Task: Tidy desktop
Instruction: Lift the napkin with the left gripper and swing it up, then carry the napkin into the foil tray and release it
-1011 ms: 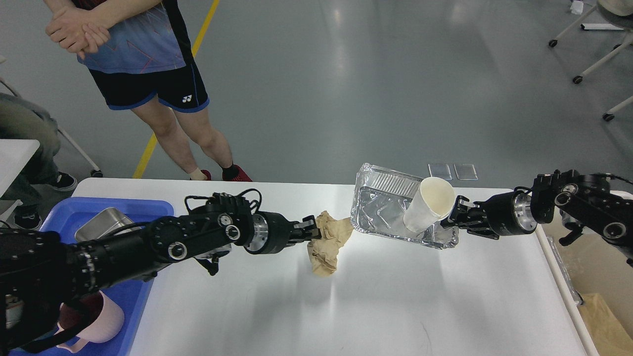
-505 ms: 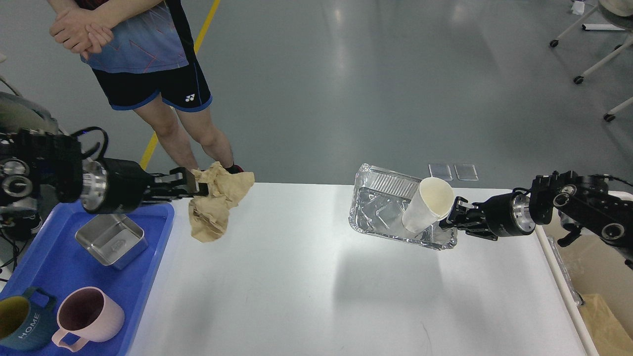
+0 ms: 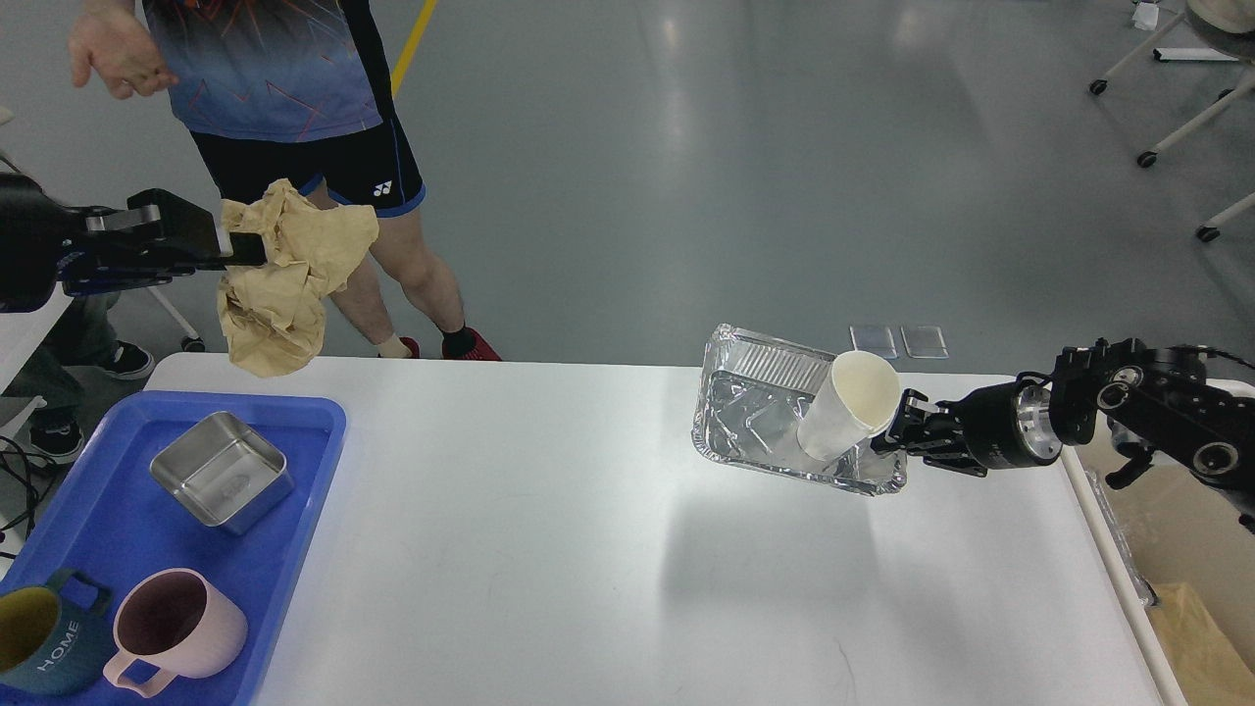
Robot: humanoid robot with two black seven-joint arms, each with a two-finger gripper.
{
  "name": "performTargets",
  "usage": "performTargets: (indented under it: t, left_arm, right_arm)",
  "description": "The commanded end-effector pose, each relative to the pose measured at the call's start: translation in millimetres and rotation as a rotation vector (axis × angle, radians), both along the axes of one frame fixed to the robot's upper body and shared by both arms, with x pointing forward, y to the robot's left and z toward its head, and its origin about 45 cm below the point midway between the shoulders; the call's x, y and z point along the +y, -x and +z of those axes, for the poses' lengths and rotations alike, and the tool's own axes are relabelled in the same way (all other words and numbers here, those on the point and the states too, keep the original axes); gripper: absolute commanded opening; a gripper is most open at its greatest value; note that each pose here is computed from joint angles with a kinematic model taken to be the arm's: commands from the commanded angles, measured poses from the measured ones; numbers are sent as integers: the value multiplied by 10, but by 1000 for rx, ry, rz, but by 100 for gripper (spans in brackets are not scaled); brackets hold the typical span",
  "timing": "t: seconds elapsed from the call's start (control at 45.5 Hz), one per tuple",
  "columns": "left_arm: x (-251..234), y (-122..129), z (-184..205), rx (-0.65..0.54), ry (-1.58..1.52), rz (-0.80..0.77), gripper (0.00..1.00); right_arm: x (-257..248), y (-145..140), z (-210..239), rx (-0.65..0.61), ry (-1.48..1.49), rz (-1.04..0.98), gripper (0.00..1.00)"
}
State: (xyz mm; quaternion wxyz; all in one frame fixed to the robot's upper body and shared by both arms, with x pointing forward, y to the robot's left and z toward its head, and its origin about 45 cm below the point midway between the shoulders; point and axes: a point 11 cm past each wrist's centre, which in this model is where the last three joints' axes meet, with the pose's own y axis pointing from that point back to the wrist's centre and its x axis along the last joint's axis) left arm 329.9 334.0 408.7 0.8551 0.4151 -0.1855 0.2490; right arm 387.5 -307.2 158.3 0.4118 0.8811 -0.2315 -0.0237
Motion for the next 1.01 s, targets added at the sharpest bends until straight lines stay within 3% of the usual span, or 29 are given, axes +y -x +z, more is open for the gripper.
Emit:
performTargets:
  t: [0.0,0.439,0.703,0.989]
  left_arm:
    - [-97,-40,5,-10,7,-18,0]
    - [-1515,-453,-463,7,115,-227,0]
    - [-2391,-755,-921,66,178,-248,0]
    - [-3013,-789,-1510,141,174,-240,1]
  right_arm:
    - [-4,-4,6,-1,1,0,0]
    - [30,-3,43,-8,-8,10,0]
    - [13,7,67,-11,-6,13,0]
    - [-12,3,83,-15,-7,7,0]
